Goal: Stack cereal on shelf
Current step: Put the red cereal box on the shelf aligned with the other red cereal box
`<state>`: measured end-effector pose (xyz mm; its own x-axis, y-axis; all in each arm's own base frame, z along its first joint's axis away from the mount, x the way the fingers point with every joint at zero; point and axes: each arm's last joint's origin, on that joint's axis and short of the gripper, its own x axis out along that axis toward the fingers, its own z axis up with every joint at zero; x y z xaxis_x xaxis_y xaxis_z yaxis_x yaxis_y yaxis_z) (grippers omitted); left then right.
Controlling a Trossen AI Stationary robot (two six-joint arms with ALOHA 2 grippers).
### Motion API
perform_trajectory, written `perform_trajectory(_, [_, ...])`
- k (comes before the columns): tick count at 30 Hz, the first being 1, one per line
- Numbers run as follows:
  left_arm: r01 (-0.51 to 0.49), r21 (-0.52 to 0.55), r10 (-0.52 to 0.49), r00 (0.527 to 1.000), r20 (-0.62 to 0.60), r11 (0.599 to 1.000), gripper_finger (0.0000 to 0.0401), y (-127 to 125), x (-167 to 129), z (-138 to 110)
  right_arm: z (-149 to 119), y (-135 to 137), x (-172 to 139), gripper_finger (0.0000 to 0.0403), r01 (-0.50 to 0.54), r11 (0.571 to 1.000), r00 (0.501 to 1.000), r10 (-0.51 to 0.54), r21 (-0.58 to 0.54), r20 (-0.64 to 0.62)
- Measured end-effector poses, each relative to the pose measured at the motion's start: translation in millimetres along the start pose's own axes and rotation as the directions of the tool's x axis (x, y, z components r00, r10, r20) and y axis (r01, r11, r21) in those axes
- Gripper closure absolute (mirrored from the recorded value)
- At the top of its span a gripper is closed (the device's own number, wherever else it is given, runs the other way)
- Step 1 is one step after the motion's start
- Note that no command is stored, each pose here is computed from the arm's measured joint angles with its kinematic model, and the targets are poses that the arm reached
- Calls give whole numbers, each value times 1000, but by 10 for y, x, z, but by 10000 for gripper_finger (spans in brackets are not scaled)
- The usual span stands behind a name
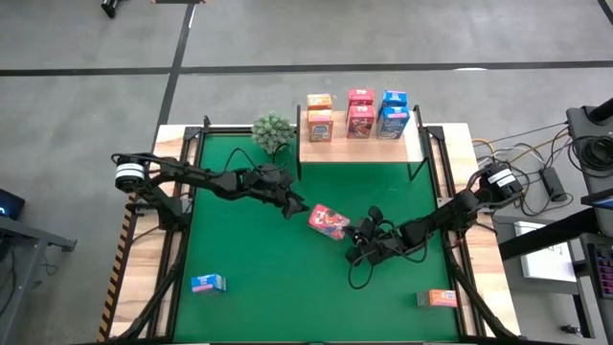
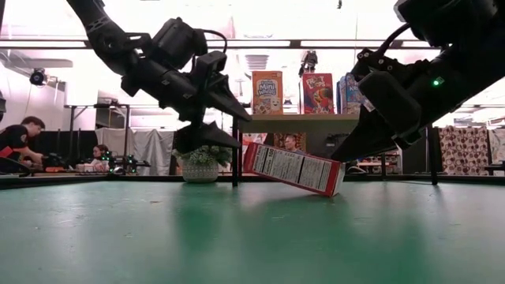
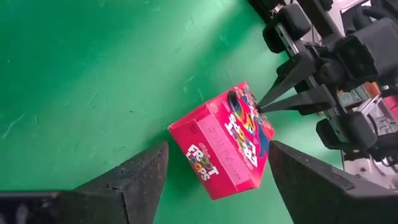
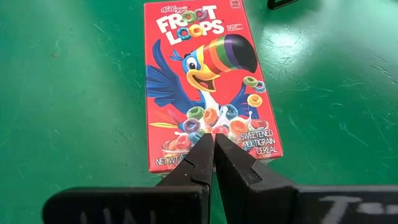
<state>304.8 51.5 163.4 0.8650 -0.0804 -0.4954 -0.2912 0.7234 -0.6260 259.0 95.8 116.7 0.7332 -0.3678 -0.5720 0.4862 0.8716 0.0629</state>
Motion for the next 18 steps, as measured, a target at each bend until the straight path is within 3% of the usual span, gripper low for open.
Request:
perform_trajectory(8, [-1, -57, 0, 1000, -16, 998, 116, 56, 115, -65, -1, 1, 0, 394, -1, 1000, 1000, 1, -5, -1])
perform_trajectory(18, [147, -133, -150, 989, -15, 980, 110, 157, 385, -159, -3, 1, 1, 394, -2, 1000, 1000, 2, -8, -2])
